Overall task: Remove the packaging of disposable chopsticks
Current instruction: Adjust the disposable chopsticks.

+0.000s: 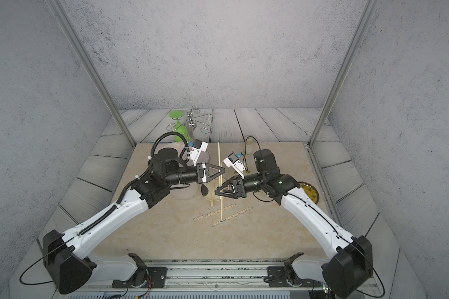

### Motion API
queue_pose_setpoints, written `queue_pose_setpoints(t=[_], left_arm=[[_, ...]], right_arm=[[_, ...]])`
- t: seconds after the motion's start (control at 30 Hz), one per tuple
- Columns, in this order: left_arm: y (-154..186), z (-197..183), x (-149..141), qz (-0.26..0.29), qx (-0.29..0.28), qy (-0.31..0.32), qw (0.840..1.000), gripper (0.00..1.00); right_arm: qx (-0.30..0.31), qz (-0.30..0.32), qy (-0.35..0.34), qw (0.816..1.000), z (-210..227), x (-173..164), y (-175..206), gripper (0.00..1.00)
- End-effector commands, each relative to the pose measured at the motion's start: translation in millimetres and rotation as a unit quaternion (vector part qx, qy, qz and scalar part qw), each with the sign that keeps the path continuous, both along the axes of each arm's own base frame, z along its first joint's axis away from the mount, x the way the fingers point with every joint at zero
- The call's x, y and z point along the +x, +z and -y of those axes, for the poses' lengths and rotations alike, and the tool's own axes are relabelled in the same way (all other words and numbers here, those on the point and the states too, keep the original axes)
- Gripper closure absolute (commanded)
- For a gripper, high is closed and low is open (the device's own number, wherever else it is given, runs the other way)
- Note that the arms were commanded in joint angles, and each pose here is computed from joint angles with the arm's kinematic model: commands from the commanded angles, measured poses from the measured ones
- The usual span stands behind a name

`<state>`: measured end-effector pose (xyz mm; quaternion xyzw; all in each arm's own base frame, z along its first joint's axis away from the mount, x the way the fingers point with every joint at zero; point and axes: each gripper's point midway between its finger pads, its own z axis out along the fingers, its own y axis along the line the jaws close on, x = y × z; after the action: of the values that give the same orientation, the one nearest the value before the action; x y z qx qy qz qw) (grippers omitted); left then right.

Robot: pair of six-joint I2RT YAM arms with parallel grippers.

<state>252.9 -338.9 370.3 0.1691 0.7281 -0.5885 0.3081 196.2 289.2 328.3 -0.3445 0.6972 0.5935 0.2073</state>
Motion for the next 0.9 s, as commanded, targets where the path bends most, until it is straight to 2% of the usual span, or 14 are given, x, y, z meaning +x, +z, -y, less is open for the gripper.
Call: queue_pose_setpoints(t=[0.0, 0.47, 0.7, 0.8, 0.87], left_arm=[[27, -15, 3, 0.027, -0.013, 0.042, 0.999, 1.0], [36, -28, 9, 0.035, -0.019, 0.088, 0.995, 1.0], [44, -32, 8, 0.035, -0.03, 0.097, 0.994, 1.0], [46, -33, 8, 0.033, -0.035, 0.099, 0.994, 1.0], [46, -34, 8, 0.031, -0.037, 0.101, 0.994, 1.0]], right_arm=[[0.0, 0.035, -0.031, 0.999, 8, -4, 7, 0.52], [0.002, 0.002, 0.021, 1.0, -1, -28, -5, 0.59], [-0.013, -0.007, 0.013, 1.0, -1, -27, -19, 0.7], [-0.013, -0.008, 0.013, 1.0, -2, -27, -19, 0.7], [-0.013, -0.006, 0.013, 1.0, -3, -27, -18, 0.79]])
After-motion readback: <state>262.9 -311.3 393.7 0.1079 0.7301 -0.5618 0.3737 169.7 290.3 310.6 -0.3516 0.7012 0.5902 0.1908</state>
